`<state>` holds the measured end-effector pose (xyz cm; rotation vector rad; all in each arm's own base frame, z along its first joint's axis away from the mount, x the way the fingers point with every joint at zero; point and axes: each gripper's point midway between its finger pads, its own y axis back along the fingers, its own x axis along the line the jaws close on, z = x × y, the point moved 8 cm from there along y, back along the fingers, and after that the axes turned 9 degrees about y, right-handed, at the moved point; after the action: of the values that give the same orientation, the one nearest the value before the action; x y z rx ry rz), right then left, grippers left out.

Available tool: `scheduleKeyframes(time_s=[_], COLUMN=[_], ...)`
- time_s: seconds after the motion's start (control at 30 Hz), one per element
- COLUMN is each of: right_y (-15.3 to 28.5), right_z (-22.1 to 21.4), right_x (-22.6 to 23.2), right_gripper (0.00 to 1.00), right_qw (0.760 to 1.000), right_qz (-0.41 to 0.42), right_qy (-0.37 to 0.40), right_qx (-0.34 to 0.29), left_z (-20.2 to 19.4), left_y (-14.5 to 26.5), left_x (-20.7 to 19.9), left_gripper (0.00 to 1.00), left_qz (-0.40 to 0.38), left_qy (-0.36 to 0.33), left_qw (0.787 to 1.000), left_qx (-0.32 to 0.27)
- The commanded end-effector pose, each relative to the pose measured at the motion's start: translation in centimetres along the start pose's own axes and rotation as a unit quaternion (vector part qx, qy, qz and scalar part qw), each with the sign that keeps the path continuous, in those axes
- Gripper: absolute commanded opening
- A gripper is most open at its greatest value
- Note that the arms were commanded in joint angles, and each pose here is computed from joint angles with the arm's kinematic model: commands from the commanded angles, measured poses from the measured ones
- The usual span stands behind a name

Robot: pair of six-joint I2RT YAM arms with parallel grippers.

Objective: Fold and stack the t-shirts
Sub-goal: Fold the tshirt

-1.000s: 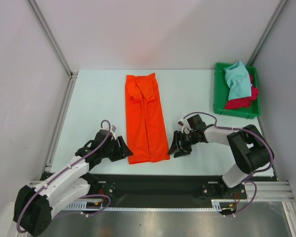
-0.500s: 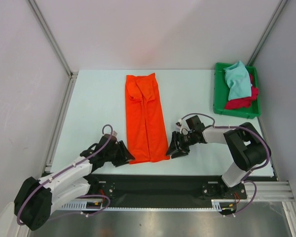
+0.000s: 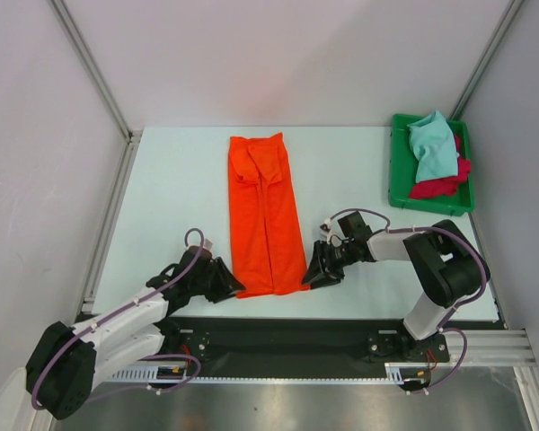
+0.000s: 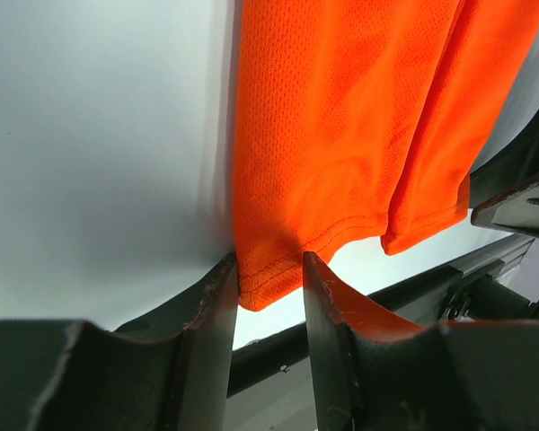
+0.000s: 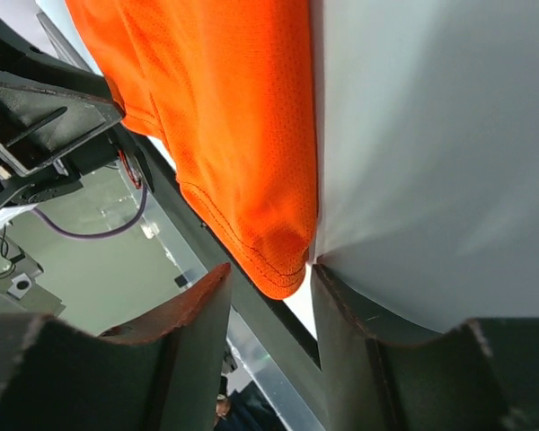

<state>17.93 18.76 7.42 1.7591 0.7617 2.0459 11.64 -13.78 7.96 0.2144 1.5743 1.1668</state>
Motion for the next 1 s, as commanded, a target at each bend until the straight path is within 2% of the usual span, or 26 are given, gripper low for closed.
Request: scheduleKeyframes(time_s=[0.0,0.1,0.2,0.23,0.27,0.33,0.37,0.4,0.57,0.73,0.87,0.97], right_y=[-0.6,-0.8,-0.9,-0.9,-1.0,-1.0,-0.9,-0.8,0.2,1.9,3.3,3.1], right_z=[-0.7,-0.8,-0.8,-0.8,-0.8,-0.7,-0.6,-0.6,1.2,4.4,9.2,11.8], right_x=[-1.3,-1.4,-1.6,-1.6,-1.7,-1.5,-1.3,-1.2,0.7,3.4,5.3,4.3], right_gripper=[0.47,0.41,0.28,0.16,0.11,0.0,0.0,0.0,0.0,0.0,0.0,0.0], right_qw=[0.999,0.999,0.999,0.999,0.999,0.999,1.0,1.0,1.0,0.998,0.995,0.996], right_qz=[-0.036,-0.033,-0.035,-0.035,-0.033,-0.027,-0.023,-0.024,-0.013,-0.016,-0.008,-0.014], right_qy=[-0.016,-0.026,-0.032,-0.033,-0.031,-0.026,-0.017,-0.016,0.005,0.03,0.051,0.034], right_qx=[0.0,-0.005,-0.007,-0.006,-0.004,-0.004,-0.006,-0.006,-0.025,-0.05,-0.084,-0.085], left_z=[-0.5,-0.5,-0.6,-0.7,-0.6,-0.6,-0.6,-0.4,0.2,2.1,6.3,10.1], left_y=[-0.1,-0.1,-0.2,-0.2,-0.2,-0.1,-0.1,0.0,0.7,2.0,2.5,1.9], left_x=[1.3,1.5,1.5,1.5,1.4,1.1,0.9,0.4,-1.7,-5.8,-8.4,-9.1], left_gripper=[0.4,0.35,0.29,0.24,0.22,0.12,0.08,0.0,0.0,0.0,0.0,0.0], left_qz=[0.027,0.026,0.022,0.021,0.017,0.013,0.01,0.002,-0.019,-0.04,-0.056,-0.052], left_qy=[0.004,0.003,0.002,0.001,-0.001,-0.004,-0.009,-0.011,-0.012,-0.03,-0.022,-0.015], left_qw=[1.0,1.0,1.0,1.0,1.0,1.0,1.0,1.0,1.0,0.999,0.997,0.996], left_qx=[0.003,0.004,0.008,0.009,0.01,0.014,0.017,0.015,0.008,-0.009,-0.047,-0.067])
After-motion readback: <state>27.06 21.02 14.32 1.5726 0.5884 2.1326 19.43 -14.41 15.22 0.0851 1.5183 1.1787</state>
